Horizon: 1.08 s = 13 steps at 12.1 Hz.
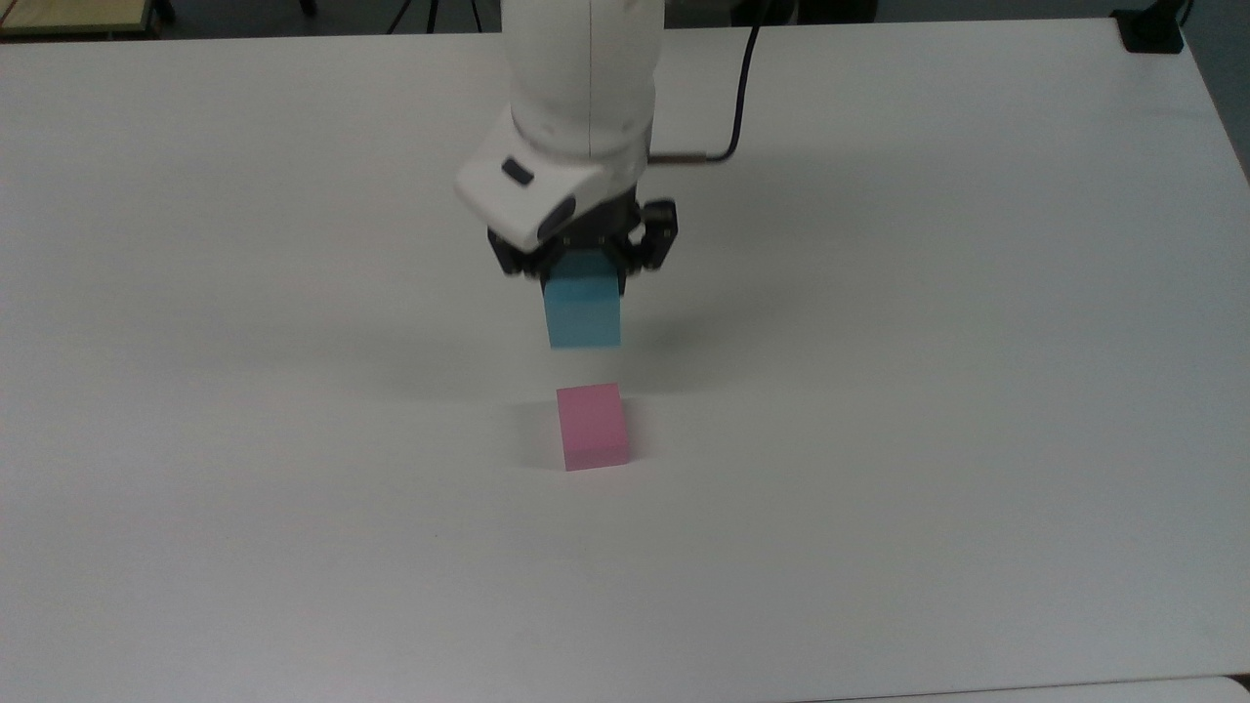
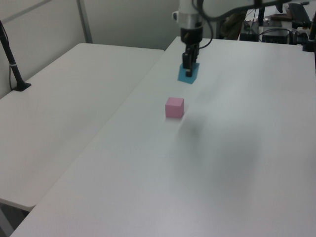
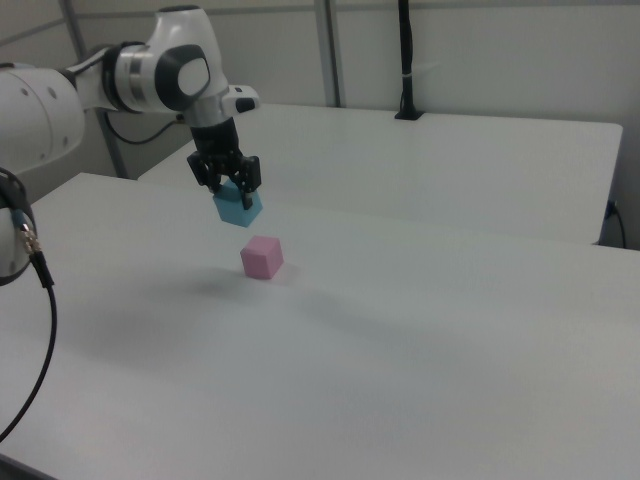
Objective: Put blue cube on pink cube
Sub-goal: 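Lower the light-blue cube onto the top of the pink cube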
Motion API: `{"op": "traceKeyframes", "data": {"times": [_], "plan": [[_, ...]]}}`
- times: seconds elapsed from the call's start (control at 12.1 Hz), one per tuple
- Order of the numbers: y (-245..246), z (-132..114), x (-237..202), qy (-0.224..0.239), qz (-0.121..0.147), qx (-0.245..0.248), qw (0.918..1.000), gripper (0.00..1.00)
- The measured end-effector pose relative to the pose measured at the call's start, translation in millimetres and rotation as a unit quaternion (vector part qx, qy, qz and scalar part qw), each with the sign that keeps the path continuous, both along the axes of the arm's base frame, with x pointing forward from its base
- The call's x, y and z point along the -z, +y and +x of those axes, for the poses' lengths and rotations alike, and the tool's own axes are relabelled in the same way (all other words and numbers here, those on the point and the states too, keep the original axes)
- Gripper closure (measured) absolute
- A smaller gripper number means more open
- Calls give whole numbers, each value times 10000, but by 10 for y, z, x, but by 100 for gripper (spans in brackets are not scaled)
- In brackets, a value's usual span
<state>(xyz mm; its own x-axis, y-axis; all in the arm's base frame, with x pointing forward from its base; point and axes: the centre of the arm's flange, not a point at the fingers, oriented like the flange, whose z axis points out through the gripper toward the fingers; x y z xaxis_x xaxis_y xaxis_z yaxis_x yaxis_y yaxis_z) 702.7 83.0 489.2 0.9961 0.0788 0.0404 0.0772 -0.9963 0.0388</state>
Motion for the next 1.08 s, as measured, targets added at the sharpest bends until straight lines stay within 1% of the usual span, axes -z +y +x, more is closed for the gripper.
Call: {"op": "traceKeyframes", "data": {"times": [0.08, 0.17, 0.41, 0.58, 0.83, 0.99, 1.08], "plan": [[6, 120, 117, -114, 7, 4, 9999, 40], [21, 184, 181, -175, 12, -3, 9998, 40], [66, 221, 120, -290, 29, -14, 9996, 40], [103, 223, 154, -267, 34, -29, 9996, 40], [220, 294, 542, -99, -6, -45, 9999, 40], [318, 377, 857, -158, -165, 3, 9997, 40], [364, 387, 947, -139, -197, -3, 9997, 40]]}}
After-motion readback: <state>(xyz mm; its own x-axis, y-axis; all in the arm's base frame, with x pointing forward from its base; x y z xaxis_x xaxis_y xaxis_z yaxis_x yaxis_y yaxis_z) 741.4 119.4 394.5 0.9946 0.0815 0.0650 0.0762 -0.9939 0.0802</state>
